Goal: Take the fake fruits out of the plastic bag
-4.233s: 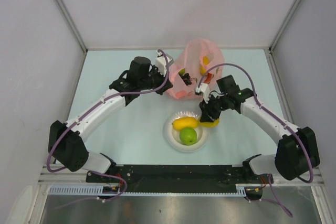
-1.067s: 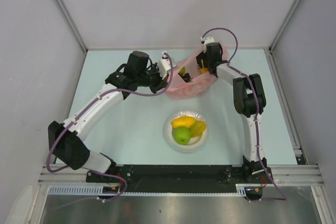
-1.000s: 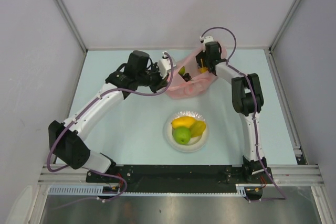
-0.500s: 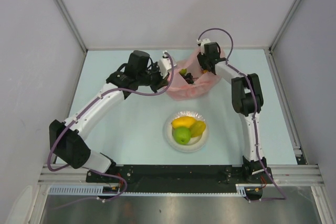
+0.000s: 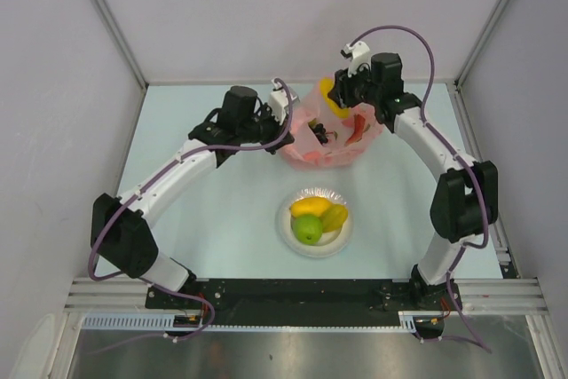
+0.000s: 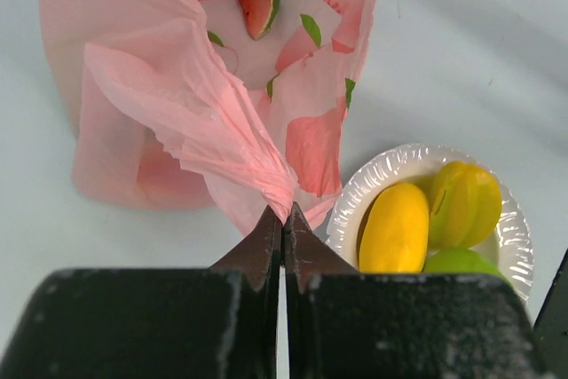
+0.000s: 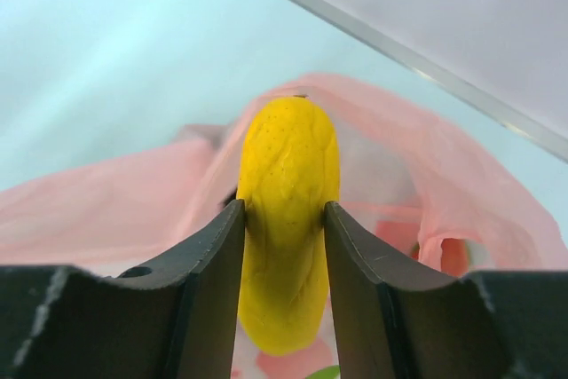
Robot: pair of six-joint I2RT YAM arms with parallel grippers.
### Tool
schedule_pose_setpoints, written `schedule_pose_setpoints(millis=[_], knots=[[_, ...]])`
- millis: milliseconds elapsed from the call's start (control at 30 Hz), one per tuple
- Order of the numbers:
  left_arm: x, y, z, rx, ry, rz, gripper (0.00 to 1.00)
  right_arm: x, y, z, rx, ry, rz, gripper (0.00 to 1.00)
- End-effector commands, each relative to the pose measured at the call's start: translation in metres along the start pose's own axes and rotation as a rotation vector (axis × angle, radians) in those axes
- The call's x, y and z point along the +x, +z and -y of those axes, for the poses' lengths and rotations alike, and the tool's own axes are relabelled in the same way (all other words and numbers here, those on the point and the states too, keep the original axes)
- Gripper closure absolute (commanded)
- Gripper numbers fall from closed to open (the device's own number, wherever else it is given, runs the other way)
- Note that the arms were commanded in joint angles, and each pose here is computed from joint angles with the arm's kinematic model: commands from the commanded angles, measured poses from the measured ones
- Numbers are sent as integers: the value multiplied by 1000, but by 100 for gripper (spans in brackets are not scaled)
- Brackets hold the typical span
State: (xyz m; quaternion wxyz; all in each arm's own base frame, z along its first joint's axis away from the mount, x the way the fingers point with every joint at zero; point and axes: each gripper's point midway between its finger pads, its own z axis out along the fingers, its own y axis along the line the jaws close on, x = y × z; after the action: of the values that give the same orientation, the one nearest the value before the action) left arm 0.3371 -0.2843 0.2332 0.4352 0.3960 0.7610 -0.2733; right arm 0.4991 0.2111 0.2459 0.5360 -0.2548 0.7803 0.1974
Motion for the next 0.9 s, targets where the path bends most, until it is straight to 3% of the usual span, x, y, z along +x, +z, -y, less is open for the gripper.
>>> schedule_pose_setpoints(millis=[0,300,467,700,867], knots=[[-17,0,4,9,-51,72,100,21,-17,-36,-132,62,-54,75],[-5,-2,5,-3,-76,54,100,-9,-91,-93,-311,-71,-24,75],[-2,0,4,-4,-81,54,100,19,-118,-123,-373,-172,-77,74],[-3,-2,6,1,-86,48,100,23,-72,-73,-110,-109,-62,72],[7,-30,11,-34,-41,7,100,69,-23,-47,-39,-172,-157,71]])
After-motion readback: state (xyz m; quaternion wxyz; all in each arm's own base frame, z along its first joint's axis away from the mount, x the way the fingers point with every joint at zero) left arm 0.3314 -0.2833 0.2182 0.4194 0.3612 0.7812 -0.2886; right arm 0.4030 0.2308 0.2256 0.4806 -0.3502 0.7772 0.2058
